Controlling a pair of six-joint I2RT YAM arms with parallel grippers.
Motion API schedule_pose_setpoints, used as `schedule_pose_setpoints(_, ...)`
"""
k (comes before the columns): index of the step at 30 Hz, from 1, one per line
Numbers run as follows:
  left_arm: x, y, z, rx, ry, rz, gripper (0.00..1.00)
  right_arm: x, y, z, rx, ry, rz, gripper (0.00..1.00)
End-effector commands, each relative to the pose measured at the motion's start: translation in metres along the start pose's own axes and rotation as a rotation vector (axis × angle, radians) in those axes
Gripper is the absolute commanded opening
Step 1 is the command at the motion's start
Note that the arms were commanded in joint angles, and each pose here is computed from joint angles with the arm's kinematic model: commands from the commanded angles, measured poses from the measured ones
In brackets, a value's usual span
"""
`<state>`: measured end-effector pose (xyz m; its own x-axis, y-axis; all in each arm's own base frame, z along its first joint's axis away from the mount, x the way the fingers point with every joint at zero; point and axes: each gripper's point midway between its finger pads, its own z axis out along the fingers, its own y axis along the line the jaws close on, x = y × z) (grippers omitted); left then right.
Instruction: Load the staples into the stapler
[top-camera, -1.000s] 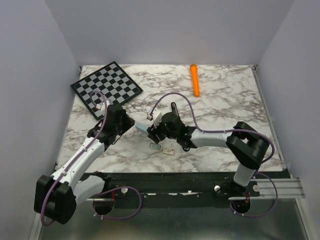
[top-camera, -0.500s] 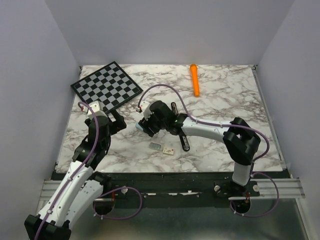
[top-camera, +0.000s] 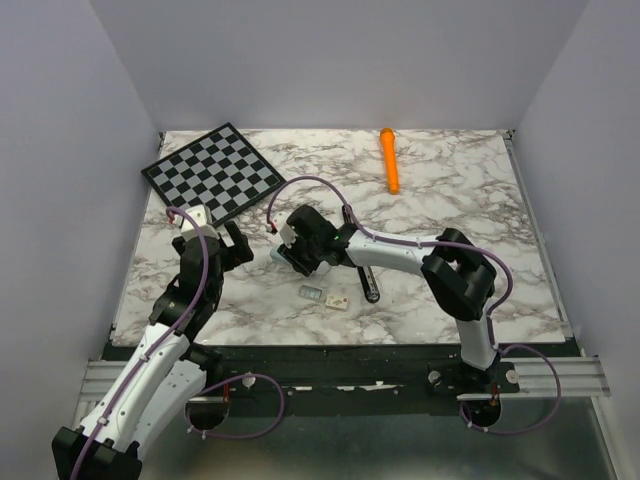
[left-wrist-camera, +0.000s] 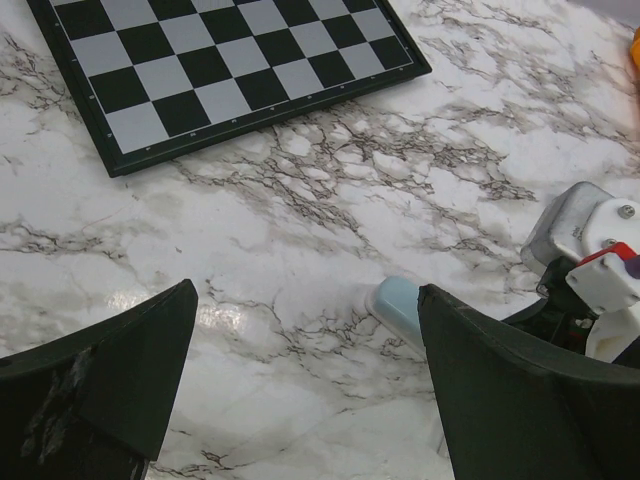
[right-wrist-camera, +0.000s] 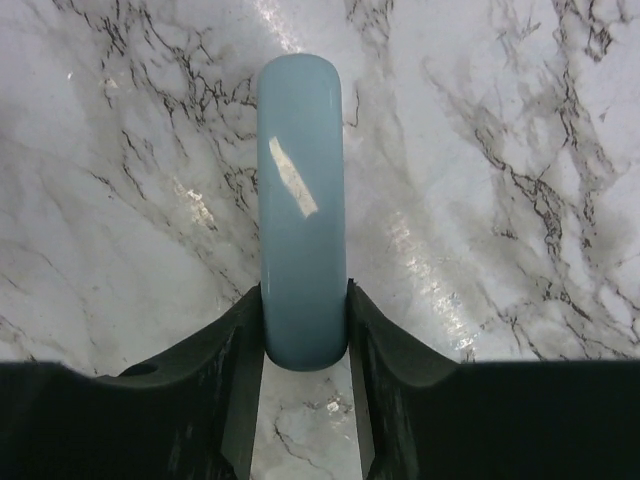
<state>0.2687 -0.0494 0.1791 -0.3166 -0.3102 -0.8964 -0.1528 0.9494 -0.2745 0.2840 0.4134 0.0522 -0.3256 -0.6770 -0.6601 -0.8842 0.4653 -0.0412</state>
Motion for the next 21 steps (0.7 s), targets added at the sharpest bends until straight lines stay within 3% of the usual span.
schedule_pose_setpoints(1,-0.013,0.001,0.001,-0.006,-0.052,0.007,0.99,0.014,0.002,0.006,-0.004,0.061,0.000,0.38)
schedule_pose_setpoints(2,-0.012,0.001,0.001,-0.008,-0.049,0.008,0.99,0.017,0.002,0.007,-0.003,0.068,0.000,0.23)
schedule_pose_setpoints(3,-0.012,0.001,0.001,-0.005,-0.051,0.007,0.99,0.023,0.002,0.009,-0.002,0.082,0.001,0.20)
schedule_pose_setpoints(21,-0.007,-0.002,0.005,0.006,-0.032,0.011,0.99,0.068,-0.012,0.028,0.106,0.138,0.034,0.21)
